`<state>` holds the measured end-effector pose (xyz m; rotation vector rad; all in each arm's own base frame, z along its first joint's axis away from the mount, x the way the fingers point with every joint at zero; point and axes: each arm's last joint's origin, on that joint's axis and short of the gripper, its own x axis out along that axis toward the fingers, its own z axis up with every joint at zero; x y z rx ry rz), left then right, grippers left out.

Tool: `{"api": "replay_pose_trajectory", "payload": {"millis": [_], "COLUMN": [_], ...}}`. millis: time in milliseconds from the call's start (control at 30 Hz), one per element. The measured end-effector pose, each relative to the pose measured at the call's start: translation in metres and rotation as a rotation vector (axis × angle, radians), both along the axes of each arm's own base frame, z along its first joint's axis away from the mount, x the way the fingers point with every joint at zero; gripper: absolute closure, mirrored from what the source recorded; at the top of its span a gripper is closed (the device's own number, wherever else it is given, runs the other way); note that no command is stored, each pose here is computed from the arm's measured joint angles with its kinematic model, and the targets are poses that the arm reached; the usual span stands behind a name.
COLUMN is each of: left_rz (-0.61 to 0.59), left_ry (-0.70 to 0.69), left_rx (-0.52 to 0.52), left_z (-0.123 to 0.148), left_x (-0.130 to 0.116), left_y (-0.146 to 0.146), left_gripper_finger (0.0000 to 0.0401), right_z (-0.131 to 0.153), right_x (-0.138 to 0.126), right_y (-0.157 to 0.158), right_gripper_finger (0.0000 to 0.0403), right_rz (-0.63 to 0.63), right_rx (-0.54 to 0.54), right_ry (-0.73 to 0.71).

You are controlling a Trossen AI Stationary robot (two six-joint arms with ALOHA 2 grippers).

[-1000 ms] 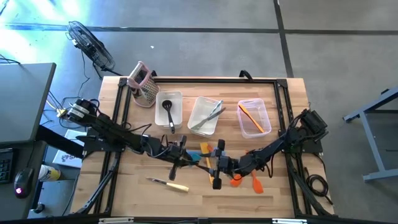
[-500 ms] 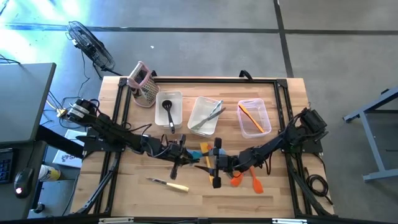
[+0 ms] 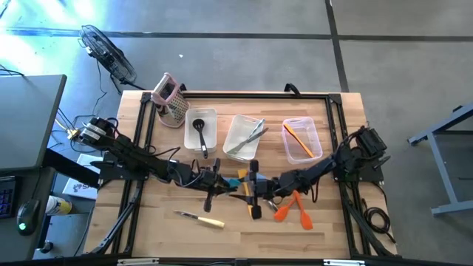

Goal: Pick & Place Kitchen Items
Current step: Put the blue spatula into the transparent bin

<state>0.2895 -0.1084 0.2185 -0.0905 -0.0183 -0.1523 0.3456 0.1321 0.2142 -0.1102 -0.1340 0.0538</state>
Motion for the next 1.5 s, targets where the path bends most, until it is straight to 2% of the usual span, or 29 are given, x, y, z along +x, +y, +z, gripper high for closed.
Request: {"api": "replay_pose_trajectory", "payload": {"millis": [133,267,400,533,600,733,900,1200,1400,1500], "left_rz": [0.003,0.025,0.027,0.036,0.047,0.044,0.057,0.045,0.047,0.051], "left_ry": [0.009,0.027,0.027,0.028,0.034,0.052,0.086,0.093,0.096,0.097], "left_rx": [0.004,0.010,0.010,0.011,0.025,0.026,-0.002,-0.026,-0.022,-0.005], "left_z": [-0.001,-0.003,-0.003,-0.003,-0.006,-0.014,-0.024,-0.025,-0.026,-0.026], "left_x": [0.000,0.000,0.000,0.000,0.001,0.004,0.007,0.008,0.008,0.008], "left_y": [0.000,0.001,0.001,0.001,0.001,-0.001,-0.001,-0.002,-0.002,-0.001], "left_gripper_finger": [0.0394,0.0394,0.0394,0.0394,0.0394,0.0391,0.0361,0.0347,0.0345,0.0345], "right_z": [0.000,-0.001,-0.003,-0.005,-0.006,-0.010,-0.015,-0.016,-0.007,-0.004], "right_x": [0.002,0.004,0.005,0.006,0.007,0.008,0.010,0.009,0.002,-0.002], "right_y": [-0.005,-0.010,-0.012,-0.014,-0.015,-0.018,-0.023,-0.023,-0.023,-0.022], "right_gripper_finger": [0.0232,0.0257,0.0301,0.0362,0.0386,0.0388,0.0393,0.0393,0.0393,0.0393], "right_rz": [-0.001,-0.015,-0.022,-0.020,0.016,0.074,0.084,0.117,0.108,0.061], "right_rx": [-0.003,-0.005,-0.015,-0.024,-0.027,-0.031,-0.064,-0.110,-0.124,-0.133], "right_ry": [0.001,0.007,0.033,0.049,0.062,0.093,0.138,0.178,0.238,0.267]}}
